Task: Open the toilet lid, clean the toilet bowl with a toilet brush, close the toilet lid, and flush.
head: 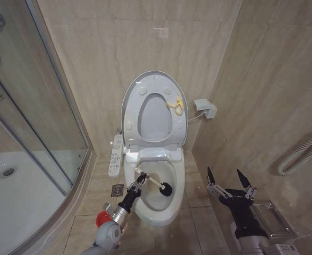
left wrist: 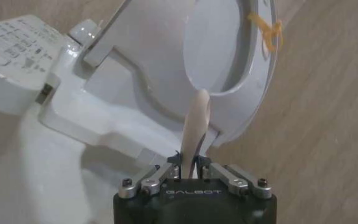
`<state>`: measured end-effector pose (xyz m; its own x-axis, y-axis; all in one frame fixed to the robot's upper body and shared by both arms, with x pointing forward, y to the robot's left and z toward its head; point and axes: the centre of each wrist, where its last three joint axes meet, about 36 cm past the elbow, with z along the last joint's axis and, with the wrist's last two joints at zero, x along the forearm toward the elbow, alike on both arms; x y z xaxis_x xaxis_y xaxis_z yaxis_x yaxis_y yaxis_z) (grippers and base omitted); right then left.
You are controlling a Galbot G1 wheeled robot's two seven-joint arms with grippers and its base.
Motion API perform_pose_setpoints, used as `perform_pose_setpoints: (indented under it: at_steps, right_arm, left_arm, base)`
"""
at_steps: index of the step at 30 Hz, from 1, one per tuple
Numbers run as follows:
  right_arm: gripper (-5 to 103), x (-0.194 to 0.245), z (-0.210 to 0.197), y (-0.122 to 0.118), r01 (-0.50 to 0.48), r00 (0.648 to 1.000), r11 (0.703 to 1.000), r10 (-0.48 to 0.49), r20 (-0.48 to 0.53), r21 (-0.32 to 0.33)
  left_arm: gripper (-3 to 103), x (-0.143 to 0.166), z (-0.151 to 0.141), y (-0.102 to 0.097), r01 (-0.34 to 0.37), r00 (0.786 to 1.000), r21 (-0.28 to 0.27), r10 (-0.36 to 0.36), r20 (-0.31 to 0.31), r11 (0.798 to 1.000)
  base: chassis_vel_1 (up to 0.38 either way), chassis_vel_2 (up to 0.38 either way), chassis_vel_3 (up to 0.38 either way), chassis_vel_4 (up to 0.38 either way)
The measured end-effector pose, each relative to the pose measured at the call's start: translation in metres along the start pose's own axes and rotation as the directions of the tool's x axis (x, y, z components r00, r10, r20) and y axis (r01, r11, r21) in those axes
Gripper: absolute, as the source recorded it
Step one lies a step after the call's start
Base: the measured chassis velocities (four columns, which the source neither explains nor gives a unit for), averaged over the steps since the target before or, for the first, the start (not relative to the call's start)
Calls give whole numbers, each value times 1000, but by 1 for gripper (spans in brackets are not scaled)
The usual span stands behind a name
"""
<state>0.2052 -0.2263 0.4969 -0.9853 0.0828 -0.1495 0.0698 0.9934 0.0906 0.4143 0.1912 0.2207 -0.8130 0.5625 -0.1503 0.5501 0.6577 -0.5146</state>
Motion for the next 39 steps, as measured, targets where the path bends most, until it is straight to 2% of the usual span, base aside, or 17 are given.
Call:
perform_pose_setpoints:
  at_steps: [2,5,7,10,12,14,18,21,22,24,25,28,32,36,39]
  right_arm:
    - [100,0,0,0,0,1000,1000,0,0,0]
    - [100,0,0,0,0,1000,1000,0,0,0]
    - [100,0,0,0,0,1000,1000,0,0,0]
    - [100,0,0,0,0,1000,1000,0,0,0]
    - [100,0,0,0,0,1000,1000,0,0,0]
    - [100,0,0,0,0,1000,1000,0,0,0]
    - [100,0,0,0,0,1000,1000,0,0,0]
    - [100,0,0,0,0,1000,1000,0,0,0]
    - [100,0,0,0,0,1000,1000,0,0,0]
    - [100,0,0,0,0,1000,1000,0,0,0]
    - [100,0,0,0,0,1000,1000,0,0,0]
    - [100,0,0,0,0,1000,1000,0,0,0]
    - [100,0,0,0,0,1000,1000,0,0,0]
    - [100,0,0,0,0,1000,1000,0,0,0]
    - [100,0,0,0,0,1000,1000,0,0,0]
  left_arm:
    - [15,1,1,2,-3,1000,-12,3,-5,1000]
    - [15,12,9,17,-22,999,-131,16,-48,991]
    - [15,13,10,18,-27,999,-143,20,-49,989]
    - [15,10,7,13,-32,999,-120,29,-26,992]
    - [15,2,-1,4,-48,999,-91,49,13,995]
    - [15,0,-5,2,-53,998,-90,56,29,994]
    - [15,-4,-18,4,-48,995,-131,58,77,990]
    - [15,0,-31,12,-47,994,-233,69,85,971]
    - [15,0,-31,12,-47,994,-233,69,85,971]
    - [15,7,-32,20,-54,995,-314,77,62,948]
    - [15,7,-32,20,-54,995,-314,77,62,948]
    - [15,12,-29,23,-73,995,-385,95,36,920]
    - [15,5,-17,24,-80,996,-417,89,1,906]
    - [15,-11,7,22,-55,998,-392,54,-15,918]
    - [15,-17,18,27,-56,998,-392,42,-43,918]
  base:
    - [0,0,0,0]
    - [0,0,0,0]
    - [0,0,0,0]
    - [0,0,0,0]
    - [0,0,0,0]
    - [0,0,0,0]
    - [0,0,0,0]
    - [0,0,0,0]
    - [0,0,0,0]
    - [0,0,0,0]
    - [0,0,0,0]
    - [0,0,0,0]
    - [0,0,0,0]
    - [0,0,0,0]
    - [0,0,0,0]
